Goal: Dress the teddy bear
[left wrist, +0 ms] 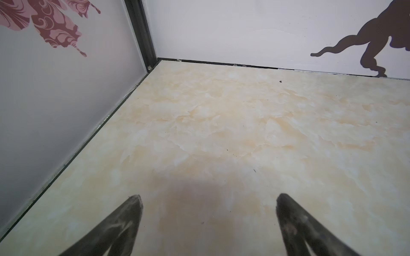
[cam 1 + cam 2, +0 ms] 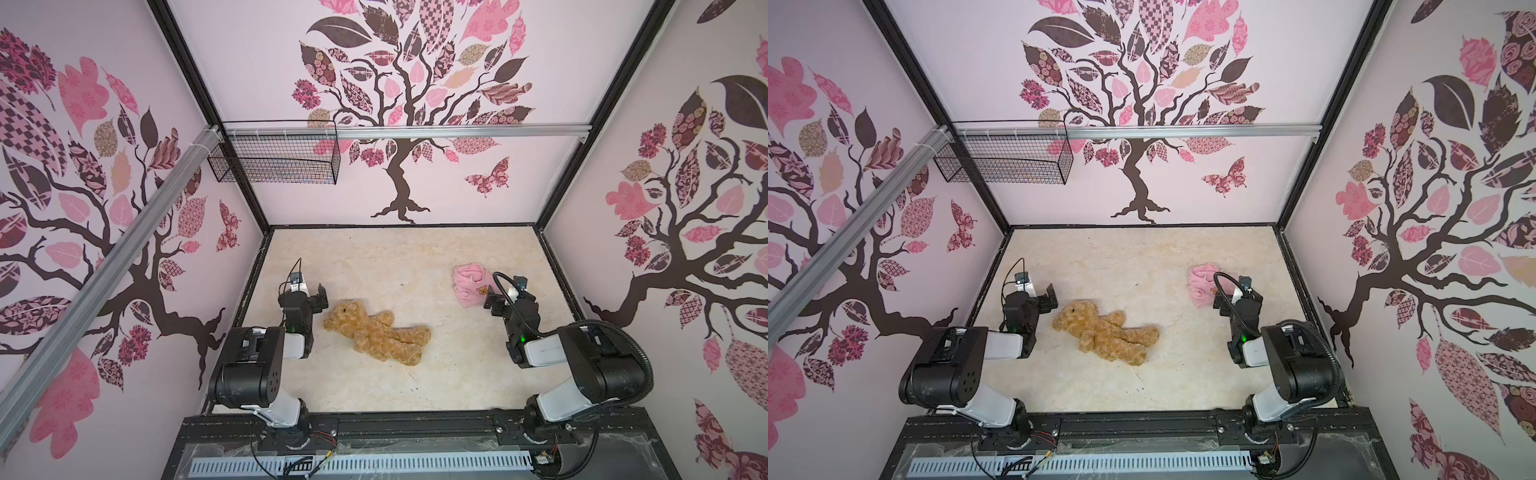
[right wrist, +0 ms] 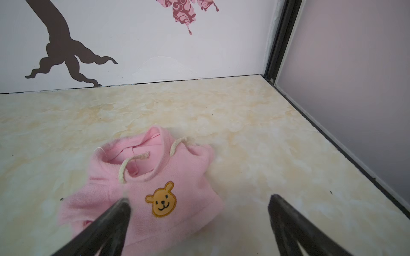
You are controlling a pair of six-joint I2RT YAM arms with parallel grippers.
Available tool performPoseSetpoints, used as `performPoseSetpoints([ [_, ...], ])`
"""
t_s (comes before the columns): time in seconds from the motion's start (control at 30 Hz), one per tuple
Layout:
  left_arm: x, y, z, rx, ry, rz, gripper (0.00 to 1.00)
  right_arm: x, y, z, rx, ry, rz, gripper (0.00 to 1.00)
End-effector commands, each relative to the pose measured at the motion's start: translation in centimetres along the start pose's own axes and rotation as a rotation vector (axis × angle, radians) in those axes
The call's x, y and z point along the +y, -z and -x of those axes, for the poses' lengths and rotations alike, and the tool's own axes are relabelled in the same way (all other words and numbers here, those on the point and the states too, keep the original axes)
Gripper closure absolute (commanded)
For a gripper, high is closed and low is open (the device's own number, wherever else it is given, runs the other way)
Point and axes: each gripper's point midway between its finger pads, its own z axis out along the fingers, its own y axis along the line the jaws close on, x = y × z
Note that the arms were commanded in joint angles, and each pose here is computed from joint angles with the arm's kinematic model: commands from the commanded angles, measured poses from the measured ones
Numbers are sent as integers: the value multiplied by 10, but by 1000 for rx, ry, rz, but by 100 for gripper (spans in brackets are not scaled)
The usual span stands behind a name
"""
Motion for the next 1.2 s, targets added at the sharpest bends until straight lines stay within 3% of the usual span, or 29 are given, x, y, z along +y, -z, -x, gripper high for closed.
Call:
performPoseSetpoints([
  [0.0, 2, 2, 7, -26, 12, 7, 3, 1, -3, 9, -33, -14, 5, 0],
  [1.17, 3, 3, 7, -29, 17, -4, 3, 1, -2, 10, -40, -12, 5, 0],
])
